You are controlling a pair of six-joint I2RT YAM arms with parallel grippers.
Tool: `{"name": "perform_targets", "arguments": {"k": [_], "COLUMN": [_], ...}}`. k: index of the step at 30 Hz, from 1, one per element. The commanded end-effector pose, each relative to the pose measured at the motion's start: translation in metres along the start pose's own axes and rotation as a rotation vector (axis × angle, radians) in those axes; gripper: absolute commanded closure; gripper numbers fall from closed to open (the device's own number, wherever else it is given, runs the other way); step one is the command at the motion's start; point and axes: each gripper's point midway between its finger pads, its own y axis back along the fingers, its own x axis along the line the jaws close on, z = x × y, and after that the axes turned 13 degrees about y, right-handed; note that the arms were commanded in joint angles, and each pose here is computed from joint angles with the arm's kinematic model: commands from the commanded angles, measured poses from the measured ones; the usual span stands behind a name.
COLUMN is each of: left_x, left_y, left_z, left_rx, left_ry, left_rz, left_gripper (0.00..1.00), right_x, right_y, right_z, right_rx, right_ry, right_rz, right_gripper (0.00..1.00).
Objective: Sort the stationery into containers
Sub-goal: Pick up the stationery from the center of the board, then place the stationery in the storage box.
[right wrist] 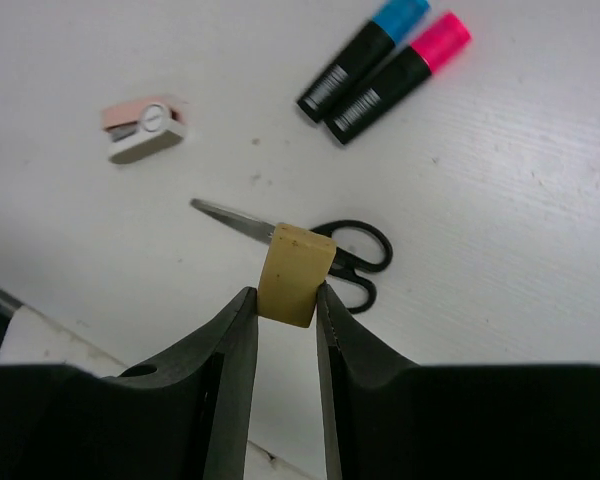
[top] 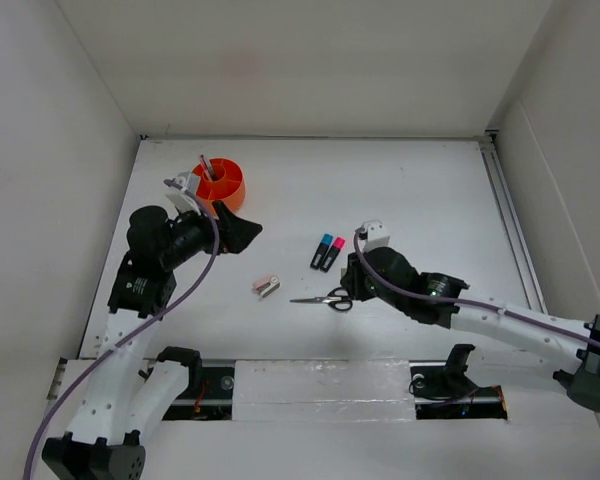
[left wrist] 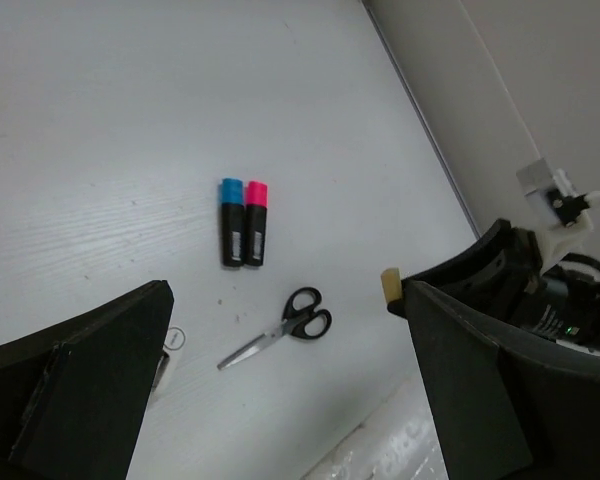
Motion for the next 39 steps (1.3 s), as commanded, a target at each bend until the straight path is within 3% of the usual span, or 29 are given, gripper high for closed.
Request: {"name": "perform_targets", "arguments": {"k": [1, 6, 10, 18, 34, 39], "left_x": [-0.021, -0.036, -0.037, -0.032, -0.017, -0.012], "left_y": [-0.005, 0.001, 0.002, 0.002, -0.005, -0.008], "left_z": [-0.021, -0.044, -0.053, -0.07, -0.076, -0.074], "left_rx": [0.122, 0.232, 0.275, 0.359, 0.37, 0.361], "left_ry": [-0.016, 0.008, 0.023, 0.05, 0.095, 0.098], "left_rz": [-0.171, -0.315, -0.361, -0.39, -0.319, -0.29], "left_gripper": [0.0, 0.0, 0.0, 0.0, 0.0, 0.17], "right_x": [0.022, 0.056, 0.094, 0.129, 0.155, 0.157], "right_y": [0.021, 0.044, 0.046, 0.028, 0.013, 0.015], "right_z": [0.046, 0.075, 0.083, 0.09, 0.141, 0.149], "right_rx": [-0.203, -0.333, -0.363, -0.396, -0.542, -0.584], "right_ry": [0.115, 0.258, 0.421, 0.652, 0.731, 0.72], "right_rz": [0.144, 0.338, 0.483, 0.573, 0.555, 0.536], "right_gripper": [1.0, 1.0, 1.0, 1.0, 1.0, 1.0]}}
